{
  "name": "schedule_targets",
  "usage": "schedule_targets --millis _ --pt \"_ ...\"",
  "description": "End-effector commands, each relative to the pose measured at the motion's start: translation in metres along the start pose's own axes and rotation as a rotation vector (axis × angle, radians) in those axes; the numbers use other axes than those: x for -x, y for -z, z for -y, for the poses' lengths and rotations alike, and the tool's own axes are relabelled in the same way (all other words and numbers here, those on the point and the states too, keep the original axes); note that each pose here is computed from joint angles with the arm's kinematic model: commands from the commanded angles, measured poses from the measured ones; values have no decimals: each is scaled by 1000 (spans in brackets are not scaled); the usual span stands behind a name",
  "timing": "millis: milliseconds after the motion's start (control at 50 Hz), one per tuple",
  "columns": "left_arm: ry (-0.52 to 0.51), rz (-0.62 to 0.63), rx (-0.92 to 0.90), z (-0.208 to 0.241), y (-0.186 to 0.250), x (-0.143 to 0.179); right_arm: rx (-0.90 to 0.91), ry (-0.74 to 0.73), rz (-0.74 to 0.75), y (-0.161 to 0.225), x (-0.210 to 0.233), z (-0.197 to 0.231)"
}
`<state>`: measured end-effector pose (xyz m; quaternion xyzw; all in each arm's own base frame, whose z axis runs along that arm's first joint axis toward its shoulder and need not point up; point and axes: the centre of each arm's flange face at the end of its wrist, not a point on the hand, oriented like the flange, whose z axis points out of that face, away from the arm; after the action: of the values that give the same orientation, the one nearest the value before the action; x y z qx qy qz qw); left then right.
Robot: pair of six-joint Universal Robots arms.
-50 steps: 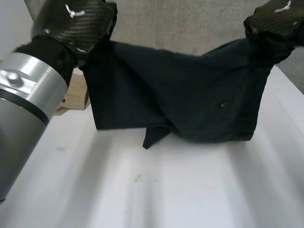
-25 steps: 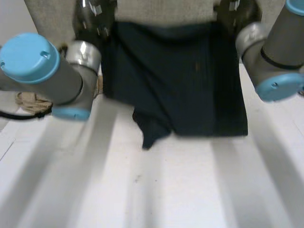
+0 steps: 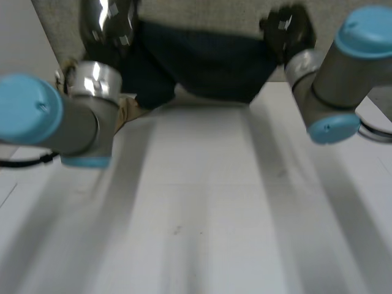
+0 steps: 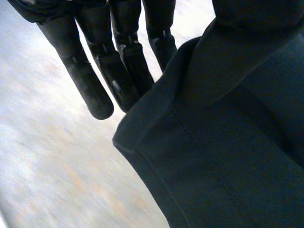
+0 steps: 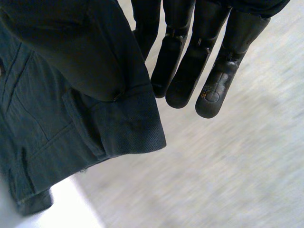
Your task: Fold the laundry.
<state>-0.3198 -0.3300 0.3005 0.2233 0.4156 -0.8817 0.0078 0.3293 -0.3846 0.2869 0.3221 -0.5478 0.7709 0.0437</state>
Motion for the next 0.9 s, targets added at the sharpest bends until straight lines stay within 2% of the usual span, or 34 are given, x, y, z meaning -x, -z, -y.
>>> schedule_targets --millis 20,140,380,460,520,540,600,640,700,820,900 --pt "-30 -249 370 -73 79 -49 274 7 191 28 48 -69" --pt "-56 -375 586 -83 122 -55 396 29 279 53 53 -77" --pt "-77 -416 717 5 162 -3 580 101 509 144 33 -37" --pt "-81 -496 810 31 189 8 647 170 604 185 28 -29" --pt "-104 -651 964 48 225 11 697 260 711 225 25 -23" --pt "-126 -756 1045 57 246 12 704 288 744 236 25 -21" --pt "-150 -952 1133 77 277 12 698 350 803 261 21 -14" --pt "-138 -992 1109 85 282 10 695 372 812 270 18 -14" --pt "-136 -985 1072 85 277 9 699 359 804 269 14 -16" --pt "-136 -867 911 65 235 -9 666 338 776 254 13 -18" --pt "-144 -777 792 40 199 -28 659 258 660 213 21 -40"
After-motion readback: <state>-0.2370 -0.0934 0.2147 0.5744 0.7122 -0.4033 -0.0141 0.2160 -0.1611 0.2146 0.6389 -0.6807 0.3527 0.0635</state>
